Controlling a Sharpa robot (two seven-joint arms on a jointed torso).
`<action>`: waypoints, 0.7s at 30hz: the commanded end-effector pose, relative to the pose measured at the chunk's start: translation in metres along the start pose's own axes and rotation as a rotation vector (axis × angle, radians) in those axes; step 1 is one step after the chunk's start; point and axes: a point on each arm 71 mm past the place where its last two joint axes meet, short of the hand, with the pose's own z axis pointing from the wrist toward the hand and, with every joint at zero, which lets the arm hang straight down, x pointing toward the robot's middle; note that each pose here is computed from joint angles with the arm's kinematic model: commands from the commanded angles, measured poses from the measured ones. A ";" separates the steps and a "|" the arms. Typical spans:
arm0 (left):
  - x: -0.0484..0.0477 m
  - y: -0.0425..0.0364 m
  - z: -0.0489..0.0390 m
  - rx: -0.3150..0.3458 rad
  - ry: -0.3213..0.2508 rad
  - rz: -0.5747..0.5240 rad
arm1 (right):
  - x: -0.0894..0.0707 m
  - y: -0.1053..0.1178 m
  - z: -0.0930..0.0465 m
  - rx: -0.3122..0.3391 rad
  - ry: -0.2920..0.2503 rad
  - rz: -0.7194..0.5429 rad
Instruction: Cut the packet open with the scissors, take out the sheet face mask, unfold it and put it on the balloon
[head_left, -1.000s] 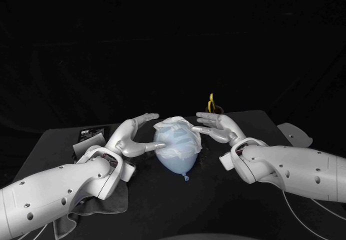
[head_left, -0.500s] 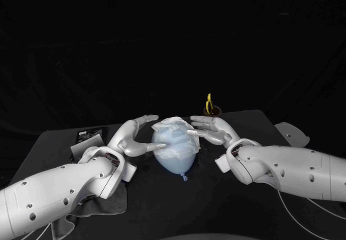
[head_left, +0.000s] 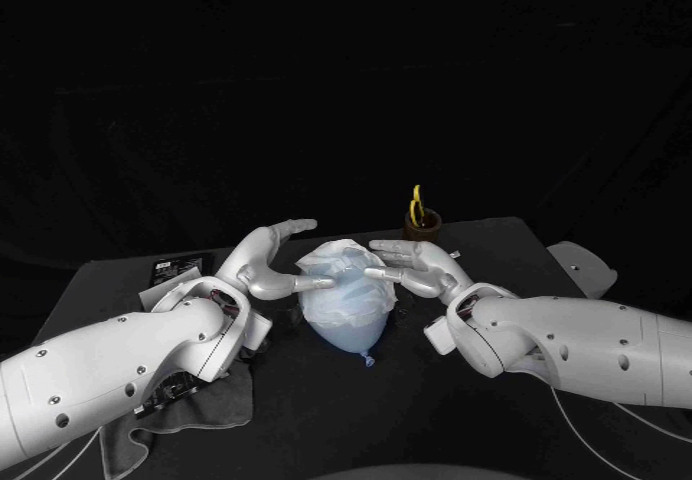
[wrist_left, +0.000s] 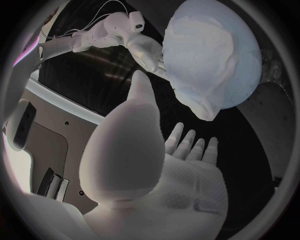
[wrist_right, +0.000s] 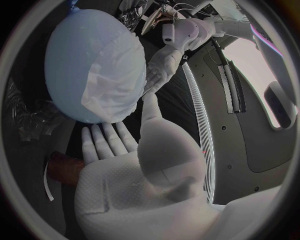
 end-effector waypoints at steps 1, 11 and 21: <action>0.0031 -0.0037 0.0026 -0.008 0.042 0.035 | 0.006 0.002 -0.002 -0.009 0.017 0.010; 0.0051 -0.0050 0.0045 -0.036 0.060 0.054 | 0.012 0.007 -0.008 -0.019 0.012 0.021; 0.0076 -0.0028 0.0035 -0.092 0.087 0.067 | 0.021 0.013 -0.018 -0.035 0.021 0.039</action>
